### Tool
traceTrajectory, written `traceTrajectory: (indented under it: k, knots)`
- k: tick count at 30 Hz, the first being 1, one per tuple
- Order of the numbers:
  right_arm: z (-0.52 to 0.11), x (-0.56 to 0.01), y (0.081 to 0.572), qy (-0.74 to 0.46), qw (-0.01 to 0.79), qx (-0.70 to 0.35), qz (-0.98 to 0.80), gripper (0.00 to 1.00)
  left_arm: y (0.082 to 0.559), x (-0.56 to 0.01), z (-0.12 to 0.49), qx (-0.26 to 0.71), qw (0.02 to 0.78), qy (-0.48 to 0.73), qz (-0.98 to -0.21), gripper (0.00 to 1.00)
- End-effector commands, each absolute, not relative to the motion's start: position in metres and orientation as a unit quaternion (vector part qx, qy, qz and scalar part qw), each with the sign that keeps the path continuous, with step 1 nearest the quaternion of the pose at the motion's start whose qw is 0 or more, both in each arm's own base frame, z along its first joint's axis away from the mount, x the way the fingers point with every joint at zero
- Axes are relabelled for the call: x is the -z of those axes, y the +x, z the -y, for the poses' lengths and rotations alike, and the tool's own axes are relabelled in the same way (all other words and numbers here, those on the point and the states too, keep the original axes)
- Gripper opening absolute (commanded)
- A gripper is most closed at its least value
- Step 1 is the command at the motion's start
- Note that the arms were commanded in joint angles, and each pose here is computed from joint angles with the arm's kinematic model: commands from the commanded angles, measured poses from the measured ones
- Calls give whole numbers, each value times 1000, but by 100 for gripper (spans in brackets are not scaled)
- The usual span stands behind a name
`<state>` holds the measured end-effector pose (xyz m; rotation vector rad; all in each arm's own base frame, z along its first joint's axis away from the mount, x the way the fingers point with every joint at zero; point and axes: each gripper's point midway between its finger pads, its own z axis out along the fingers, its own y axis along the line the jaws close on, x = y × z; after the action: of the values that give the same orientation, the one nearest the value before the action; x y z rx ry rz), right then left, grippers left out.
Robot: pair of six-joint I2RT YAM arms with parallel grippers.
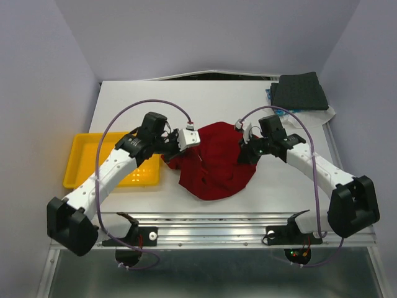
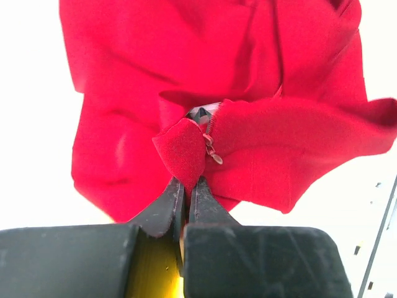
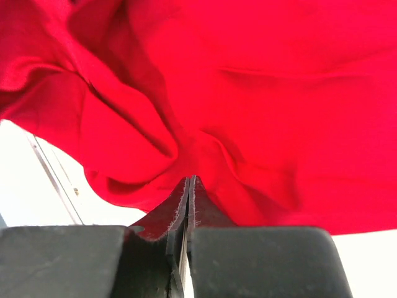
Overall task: Fold and stack the skirts
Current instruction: Flatten the skirt out
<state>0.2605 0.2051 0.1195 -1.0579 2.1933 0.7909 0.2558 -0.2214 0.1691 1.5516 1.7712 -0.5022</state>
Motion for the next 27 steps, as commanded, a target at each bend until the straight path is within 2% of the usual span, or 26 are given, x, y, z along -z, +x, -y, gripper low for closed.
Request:
traceTrajectory:
  k: [1,5,9,10,12,14,17,18,19,20,23,25,27]
  knots:
    - [-193,-136,275,-389,338,-259,-817,1,245,-195,198,165,408,581,-684,0]
    - [-186,-148,277,-396,348,-246,-814,1,213,-168,177,152,402,600,-675,0]
    - [-195,-150,264,-391,309,-289,-817,29,181,-121,161,153,345,642,-668,0]
    - [-200,-148,260,-388,299,-300,-819,46,176,-114,156,143,340,664,-651,0]
    - [-213,-138,245,-396,270,-325,-815,60,167,-97,149,134,322,679,-646,0]
    - [-223,-130,236,-406,260,-331,-811,66,162,-91,144,129,310,697,-634,8]
    - [-242,-123,224,-422,249,-333,-806,68,160,-93,141,117,318,712,-615,32]
    - [-247,-123,222,-424,244,-336,-805,67,163,-96,139,107,325,710,-616,44]
    - [-252,-121,220,-416,237,-339,-810,68,166,-102,139,98,340,706,-614,48]
    - [-259,-123,219,-418,240,-343,-806,68,171,-111,138,89,352,695,-621,56]
    - [-266,-125,218,-401,240,-354,-811,72,179,-137,141,82,392,659,-636,63]
    - [-270,-124,213,-405,244,-365,-802,77,183,-160,144,87,412,638,-645,72]
    - [-270,-117,204,-417,236,-369,-796,78,185,-172,149,97,412,633,-648,73]
